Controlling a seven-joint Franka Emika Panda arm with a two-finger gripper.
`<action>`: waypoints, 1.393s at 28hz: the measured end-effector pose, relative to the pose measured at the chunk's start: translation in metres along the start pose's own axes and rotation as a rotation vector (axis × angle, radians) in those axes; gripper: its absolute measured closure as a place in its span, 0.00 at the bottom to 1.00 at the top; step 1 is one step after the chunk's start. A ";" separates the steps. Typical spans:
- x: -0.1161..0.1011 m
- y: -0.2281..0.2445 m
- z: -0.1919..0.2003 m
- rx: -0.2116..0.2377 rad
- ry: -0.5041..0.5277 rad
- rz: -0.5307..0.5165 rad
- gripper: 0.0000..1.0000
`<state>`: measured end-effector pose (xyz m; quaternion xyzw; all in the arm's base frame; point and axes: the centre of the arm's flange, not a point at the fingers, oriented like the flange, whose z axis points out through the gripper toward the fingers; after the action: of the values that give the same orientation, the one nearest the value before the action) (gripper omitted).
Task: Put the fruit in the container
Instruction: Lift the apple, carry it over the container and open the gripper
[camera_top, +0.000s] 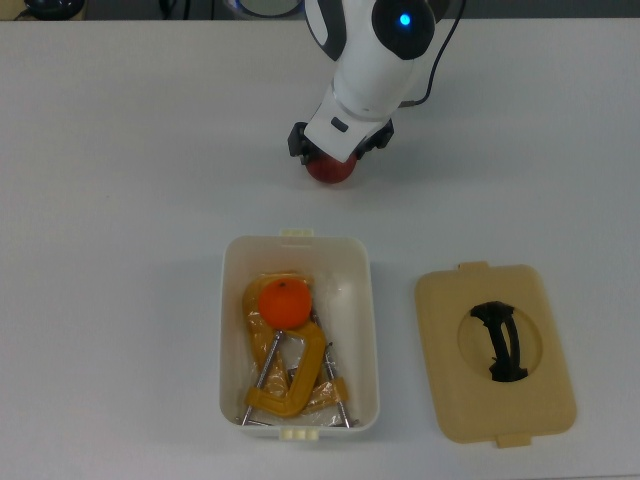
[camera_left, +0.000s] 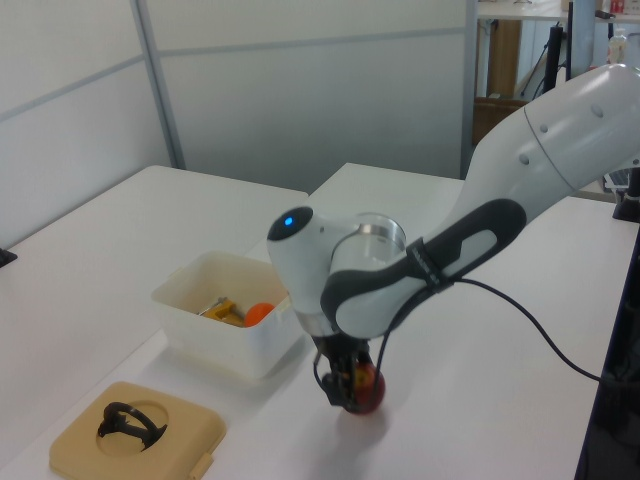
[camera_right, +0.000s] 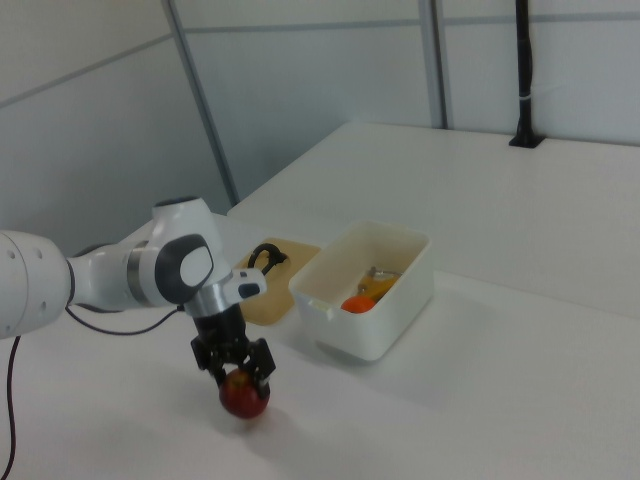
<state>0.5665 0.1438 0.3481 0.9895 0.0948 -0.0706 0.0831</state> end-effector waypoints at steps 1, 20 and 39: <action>0.003 0.004 -0.010 0.002 0.020 0.007 0.09; 0.059 0.079 -0.155 0.032 0.541 0.193 0.09; 0.083 0.080 -0.128 0.089 0.585 0.328 0.00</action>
<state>0.6790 0.1041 0.4725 0.9726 -0.0491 0.2264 0.0193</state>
